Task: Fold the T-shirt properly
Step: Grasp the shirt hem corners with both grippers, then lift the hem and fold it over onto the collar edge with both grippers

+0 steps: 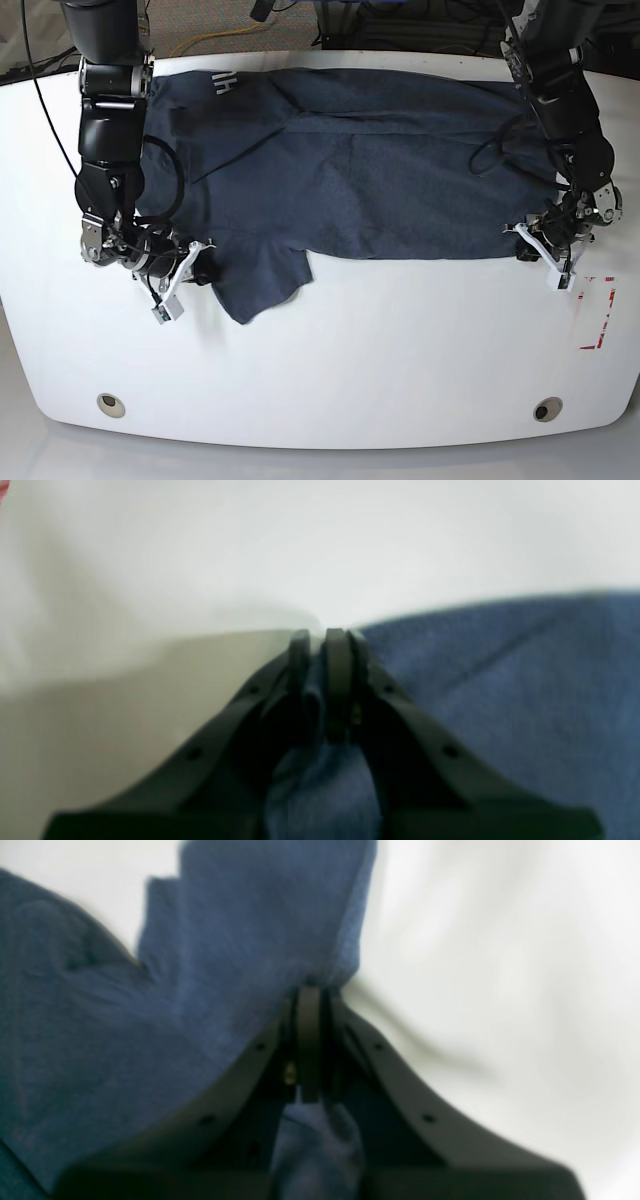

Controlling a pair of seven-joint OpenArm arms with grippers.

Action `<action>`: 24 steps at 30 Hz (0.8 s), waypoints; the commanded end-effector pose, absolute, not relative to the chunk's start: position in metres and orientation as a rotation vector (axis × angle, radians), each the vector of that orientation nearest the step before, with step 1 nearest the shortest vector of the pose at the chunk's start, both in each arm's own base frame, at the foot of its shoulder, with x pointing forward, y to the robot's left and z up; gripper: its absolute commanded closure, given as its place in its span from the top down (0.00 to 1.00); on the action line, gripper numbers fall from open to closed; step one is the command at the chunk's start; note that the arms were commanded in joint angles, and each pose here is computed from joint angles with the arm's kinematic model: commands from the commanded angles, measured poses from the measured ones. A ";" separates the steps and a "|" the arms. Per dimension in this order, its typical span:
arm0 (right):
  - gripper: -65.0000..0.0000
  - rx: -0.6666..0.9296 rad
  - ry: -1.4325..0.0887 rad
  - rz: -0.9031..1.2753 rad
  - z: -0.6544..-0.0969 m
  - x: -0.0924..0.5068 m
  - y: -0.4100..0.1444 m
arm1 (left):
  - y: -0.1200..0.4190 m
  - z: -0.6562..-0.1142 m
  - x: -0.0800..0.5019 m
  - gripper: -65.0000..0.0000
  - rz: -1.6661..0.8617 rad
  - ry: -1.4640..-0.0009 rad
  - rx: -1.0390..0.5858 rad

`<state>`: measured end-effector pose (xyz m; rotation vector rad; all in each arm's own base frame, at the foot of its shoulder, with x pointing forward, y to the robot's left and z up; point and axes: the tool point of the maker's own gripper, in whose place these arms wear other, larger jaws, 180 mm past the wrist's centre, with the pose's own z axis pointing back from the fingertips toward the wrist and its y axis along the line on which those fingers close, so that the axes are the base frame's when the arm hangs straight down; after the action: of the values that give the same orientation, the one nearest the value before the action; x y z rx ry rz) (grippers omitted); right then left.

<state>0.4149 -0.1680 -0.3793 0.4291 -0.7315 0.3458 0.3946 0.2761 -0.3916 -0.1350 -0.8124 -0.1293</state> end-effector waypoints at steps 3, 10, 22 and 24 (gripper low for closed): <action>0.00 0.379 -0.831 0.420 -0.331 0.433 -0.174 | 0.284 -0.340 0.416 0.05 -0.183 -0.911 -0.071; 0.00 0.263 -0.862 0.537 -0.298 0.422 -0.182 | 0.279 -0.311 0.413 0.05 -0.231 -0.939 -0.001; 0.00 0.078 -0.855 0.519 -0.272 0.367 -0.224 | 0.279 -0.302 0.363 0.05 -0.341 -0.874 0.137; 0.00 0.063 -0.839 0.521 -0.276 0.355 -0.226 | 0.278 -0.303 0.354 0.05 -0.354 -0.868 0.150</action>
<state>0.3523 -0.2221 -0.2942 0.0931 -0.7871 0.5093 0.3508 0.2741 -0.3222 0.1133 -0.8213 -0.3396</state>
